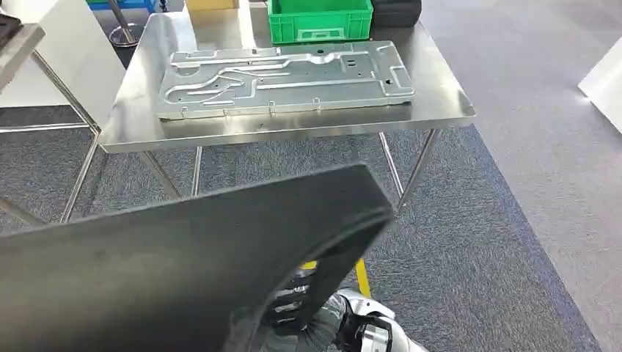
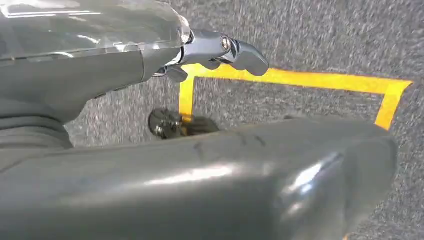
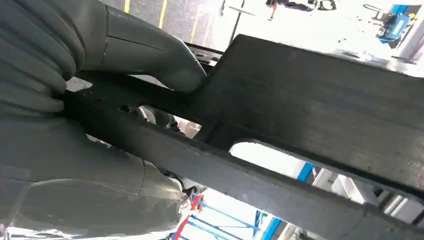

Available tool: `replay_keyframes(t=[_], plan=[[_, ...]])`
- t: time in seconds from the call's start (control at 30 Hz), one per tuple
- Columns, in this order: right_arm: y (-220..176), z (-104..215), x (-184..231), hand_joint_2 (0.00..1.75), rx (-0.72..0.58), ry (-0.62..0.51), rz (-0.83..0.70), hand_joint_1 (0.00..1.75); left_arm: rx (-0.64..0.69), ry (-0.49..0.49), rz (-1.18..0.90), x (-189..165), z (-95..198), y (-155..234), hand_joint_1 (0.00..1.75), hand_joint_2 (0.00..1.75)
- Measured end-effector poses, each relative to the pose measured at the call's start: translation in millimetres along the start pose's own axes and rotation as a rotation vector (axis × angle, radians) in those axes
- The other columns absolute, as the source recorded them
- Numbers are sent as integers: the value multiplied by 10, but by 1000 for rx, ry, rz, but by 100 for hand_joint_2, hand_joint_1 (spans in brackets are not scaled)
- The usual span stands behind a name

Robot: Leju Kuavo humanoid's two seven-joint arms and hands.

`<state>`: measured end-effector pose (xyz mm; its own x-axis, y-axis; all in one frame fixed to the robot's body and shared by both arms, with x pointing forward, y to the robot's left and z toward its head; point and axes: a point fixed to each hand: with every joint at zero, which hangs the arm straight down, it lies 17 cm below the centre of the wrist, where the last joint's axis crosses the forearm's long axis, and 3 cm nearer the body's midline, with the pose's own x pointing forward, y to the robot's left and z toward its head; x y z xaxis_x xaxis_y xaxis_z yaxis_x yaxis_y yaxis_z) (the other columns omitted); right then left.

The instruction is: Take the parts from the cabinet and place them on the table.

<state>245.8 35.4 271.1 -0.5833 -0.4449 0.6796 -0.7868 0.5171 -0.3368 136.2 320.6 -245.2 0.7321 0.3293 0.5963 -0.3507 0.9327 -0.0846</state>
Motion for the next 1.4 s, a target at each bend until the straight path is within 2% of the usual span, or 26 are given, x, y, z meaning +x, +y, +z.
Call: replay_keyframes(t=[1.4], plan=[[-61,-41,27,175,-11,-25,-53,164,-5,-1,-5,43,-33,-75,0,0]])
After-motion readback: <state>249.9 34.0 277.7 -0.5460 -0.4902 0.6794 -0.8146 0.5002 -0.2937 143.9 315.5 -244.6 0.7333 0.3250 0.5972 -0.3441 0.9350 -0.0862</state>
